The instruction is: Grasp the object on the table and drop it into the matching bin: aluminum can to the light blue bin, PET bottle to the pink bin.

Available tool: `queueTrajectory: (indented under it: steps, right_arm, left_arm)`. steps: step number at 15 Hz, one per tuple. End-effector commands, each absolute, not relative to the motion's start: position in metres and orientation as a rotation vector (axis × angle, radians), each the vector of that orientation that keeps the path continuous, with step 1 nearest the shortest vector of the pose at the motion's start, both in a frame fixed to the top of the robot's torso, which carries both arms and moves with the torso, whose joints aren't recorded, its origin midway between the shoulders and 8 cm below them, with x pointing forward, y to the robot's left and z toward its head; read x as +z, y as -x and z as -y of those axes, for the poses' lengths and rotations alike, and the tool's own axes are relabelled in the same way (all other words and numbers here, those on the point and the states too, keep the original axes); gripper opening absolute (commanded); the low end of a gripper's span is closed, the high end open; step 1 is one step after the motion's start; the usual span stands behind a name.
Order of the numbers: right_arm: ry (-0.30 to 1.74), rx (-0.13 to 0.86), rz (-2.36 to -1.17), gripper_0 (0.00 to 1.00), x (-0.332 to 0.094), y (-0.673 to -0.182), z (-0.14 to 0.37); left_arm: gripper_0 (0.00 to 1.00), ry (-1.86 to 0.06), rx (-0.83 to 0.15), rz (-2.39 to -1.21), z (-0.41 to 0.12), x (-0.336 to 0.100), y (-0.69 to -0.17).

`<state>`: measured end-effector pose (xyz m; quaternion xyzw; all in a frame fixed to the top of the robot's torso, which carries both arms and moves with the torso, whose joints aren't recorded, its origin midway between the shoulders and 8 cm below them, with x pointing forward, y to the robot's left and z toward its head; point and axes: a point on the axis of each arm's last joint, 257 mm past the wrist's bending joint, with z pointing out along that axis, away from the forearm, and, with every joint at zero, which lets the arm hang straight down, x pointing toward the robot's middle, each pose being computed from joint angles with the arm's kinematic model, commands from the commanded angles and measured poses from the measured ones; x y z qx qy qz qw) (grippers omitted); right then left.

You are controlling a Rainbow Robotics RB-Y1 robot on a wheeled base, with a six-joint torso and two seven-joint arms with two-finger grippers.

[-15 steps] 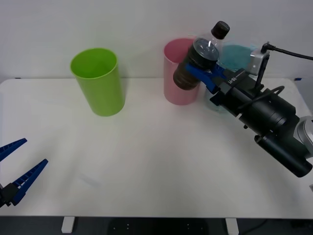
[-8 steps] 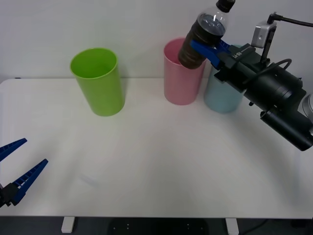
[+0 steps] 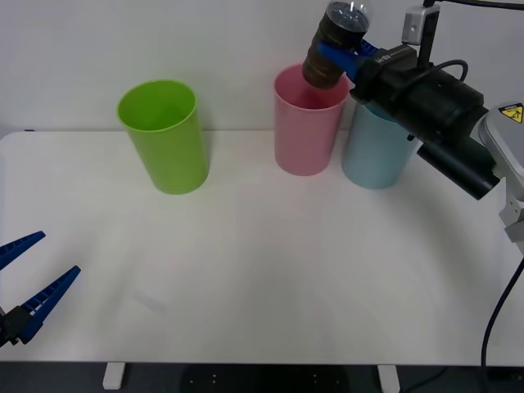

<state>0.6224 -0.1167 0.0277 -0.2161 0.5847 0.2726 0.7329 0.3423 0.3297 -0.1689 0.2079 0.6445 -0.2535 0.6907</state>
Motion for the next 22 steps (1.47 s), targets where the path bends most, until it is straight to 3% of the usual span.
queueTrajectory:
  steps: [1,8,14,15,16,17,22]
  right_arm:
    - [0.463,0.581,-1.306,0.0,0.028,-0.643,0.113]
    - [0.436,0.528,-1.37,0.0,0.018,-0.682,0.113]
    - [0.435,0.52,-1.372,0.03,0.016,-0.683,0.113]
    - [0.434,0.52,-1.371,0.23,0.017,-0.683,0.114]
    - [0.436,0.519,-1.371,0.76,0.017,-0.683,0.113]
    - [0.439,0.515,-1.369,1.0,0.017,-0.683,0.114]
    - [0.443,0.509,-1.362,1.0,0.018,-0.683,0.114]
  left_arm:
    - [1.0,-0.465,-0.567,-1.441,-0.33,-0.169,-0.342]
    - [1.0,-0.465,-0.567,-1.441,-0.33,-0.169,-0.342]
    - [1.0,-0.465,-0.567,-1.441,-0.33,-0.169,-0.342]
    - [1.0,-0.465,-0.567,-1.441,-0.33,-0.169,-0.342]
    - [1.0,-0.465,-0.567,-1.441,-0.33,-0.169,-0.342]
    - [1.0,-0.465,-0.567,-1.441,-0.33,-0.169,-0.342]
    - [1.0,-0.465,-0.567,-1.441,-0.33,-0.169,-0.342]
